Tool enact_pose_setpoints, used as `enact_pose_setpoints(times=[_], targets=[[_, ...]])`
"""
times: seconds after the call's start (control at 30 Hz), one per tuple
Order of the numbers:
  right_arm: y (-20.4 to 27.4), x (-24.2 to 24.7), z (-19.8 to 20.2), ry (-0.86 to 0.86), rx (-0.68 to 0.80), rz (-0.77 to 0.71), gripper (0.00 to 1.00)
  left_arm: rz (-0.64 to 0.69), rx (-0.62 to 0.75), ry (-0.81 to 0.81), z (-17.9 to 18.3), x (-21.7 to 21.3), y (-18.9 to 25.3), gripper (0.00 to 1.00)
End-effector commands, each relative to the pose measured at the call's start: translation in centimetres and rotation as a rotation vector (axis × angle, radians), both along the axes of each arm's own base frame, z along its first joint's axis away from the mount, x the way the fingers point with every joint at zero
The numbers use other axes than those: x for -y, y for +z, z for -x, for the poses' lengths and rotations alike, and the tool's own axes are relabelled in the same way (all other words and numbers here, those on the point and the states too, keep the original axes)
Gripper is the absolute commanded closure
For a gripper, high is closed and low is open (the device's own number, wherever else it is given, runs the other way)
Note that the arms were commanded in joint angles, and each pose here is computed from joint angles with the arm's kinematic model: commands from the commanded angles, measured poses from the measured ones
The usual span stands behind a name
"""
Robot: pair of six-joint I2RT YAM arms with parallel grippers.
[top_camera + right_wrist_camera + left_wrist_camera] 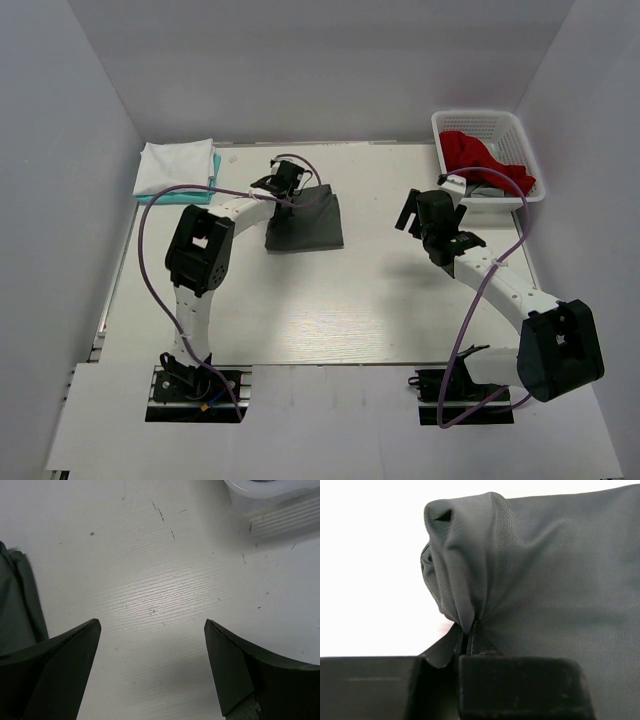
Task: Fold and stack the t-shirts
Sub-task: Put the neatly folded tshirt into the corner of the board with the left arm
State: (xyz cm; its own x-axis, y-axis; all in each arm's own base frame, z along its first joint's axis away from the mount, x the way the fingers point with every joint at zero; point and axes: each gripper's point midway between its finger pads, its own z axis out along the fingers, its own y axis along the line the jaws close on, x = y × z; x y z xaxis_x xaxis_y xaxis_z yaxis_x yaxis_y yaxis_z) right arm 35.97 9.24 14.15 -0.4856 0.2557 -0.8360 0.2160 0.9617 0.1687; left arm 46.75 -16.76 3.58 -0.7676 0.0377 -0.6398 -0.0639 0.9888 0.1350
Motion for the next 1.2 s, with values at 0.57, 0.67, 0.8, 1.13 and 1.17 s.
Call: enact_pose_setpoints(times=[0.57,0.67,0.8,1.13,1.17], targets=[[-3.0,1.5,-1.1,-0.079,-0.109,0.099,0.1,-0.41,0.428,-0.058,-8.8,-13.1,18.9,1.0],[-3.2,1.4,-1.3,-0.08,-0.113,0.102,0.1,-0.432,0.433,-0.061,-9.9,-14.6,19.5,1.0],[-3.4,1.4,-1.5,-0.078,-0.123,0.116,0.1,-0.436,0.442,-0.083,-11.6,-15.2,20.0,1.0],[-5.3,0.9,-2.0,-0.069,-0.213,0.146,0.1,-0.423,0.419,-0.12,-13.3,-16.6,21.9,1.0],[-5.3,0.7,-2.2,-0.064,-0.216,0.143,0.1,-0.425,0.415,-0.11,-13.3,-17.2,22.1,1.0]])
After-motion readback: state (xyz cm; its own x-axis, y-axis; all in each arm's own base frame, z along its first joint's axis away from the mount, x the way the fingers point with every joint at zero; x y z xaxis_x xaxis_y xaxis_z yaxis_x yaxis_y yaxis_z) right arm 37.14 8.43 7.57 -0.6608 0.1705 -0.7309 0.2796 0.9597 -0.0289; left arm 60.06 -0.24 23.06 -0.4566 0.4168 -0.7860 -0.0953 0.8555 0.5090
